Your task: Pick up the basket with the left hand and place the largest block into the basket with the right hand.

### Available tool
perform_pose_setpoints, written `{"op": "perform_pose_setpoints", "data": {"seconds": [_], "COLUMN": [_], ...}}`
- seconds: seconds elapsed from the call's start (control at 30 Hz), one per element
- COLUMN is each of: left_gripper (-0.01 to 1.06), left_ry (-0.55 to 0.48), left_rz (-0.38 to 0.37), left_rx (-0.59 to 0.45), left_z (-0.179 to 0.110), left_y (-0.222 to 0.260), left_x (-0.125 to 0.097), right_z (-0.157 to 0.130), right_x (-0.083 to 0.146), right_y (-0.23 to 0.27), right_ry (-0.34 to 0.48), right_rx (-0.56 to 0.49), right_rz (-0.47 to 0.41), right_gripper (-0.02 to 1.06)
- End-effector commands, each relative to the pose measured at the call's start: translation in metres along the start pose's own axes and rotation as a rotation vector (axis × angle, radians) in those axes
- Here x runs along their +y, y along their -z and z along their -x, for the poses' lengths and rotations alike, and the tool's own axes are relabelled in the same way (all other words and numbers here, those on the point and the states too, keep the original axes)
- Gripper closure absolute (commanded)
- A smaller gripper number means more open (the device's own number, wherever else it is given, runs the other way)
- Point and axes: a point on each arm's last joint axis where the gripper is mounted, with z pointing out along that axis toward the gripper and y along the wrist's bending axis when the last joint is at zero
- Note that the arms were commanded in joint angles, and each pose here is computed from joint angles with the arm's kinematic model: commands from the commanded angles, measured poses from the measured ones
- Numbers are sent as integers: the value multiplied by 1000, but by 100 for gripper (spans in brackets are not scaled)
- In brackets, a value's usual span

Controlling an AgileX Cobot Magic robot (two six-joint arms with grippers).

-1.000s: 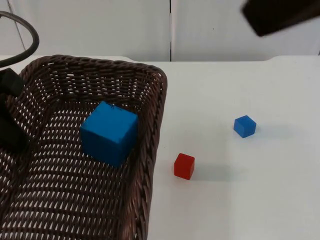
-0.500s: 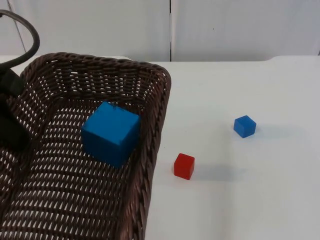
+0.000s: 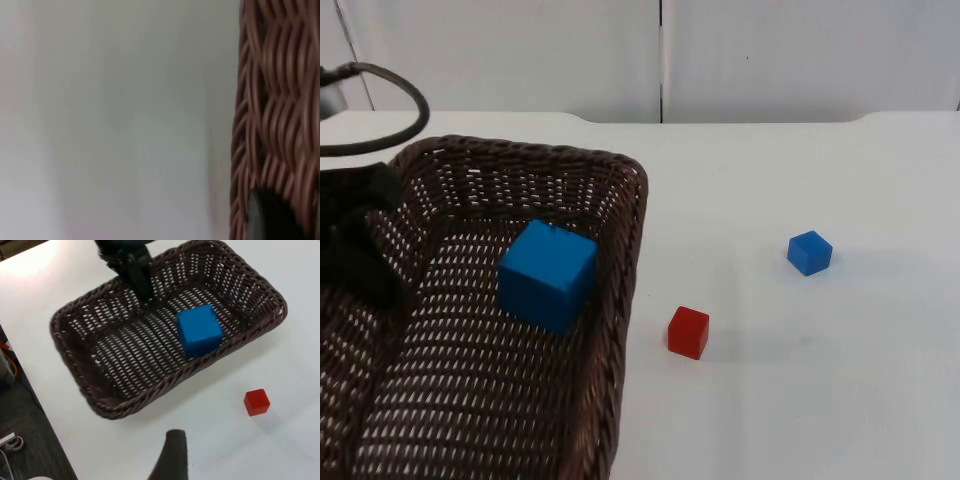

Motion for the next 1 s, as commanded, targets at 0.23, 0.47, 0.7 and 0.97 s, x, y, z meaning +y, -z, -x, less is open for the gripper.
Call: {"op": "perform_pose_setpoints", "data": {"seconds": [0.23,0.47,0.7,0.97], "left_gripper": [105,105,101,12], "left_ry": [45,30,16,-9], "left_rz": [-16,-13,-19,-52], "left_rx": [-10,7,9,44], "left_z": [52,90,103,108], "left_y": [-32,-59,-67,-59], "left_x": [18,34,38,31], "right_z": [0,-1,-2,-2], "right_x": [1,1,1,1], "right_y": [1,1,1,1], "right_ry": [-5,-30,-42,-40], "right_rx": [-10,-8,5,7], "right_rz": [5,5,7,6], "right_gripper": [33,33,33,33]}}
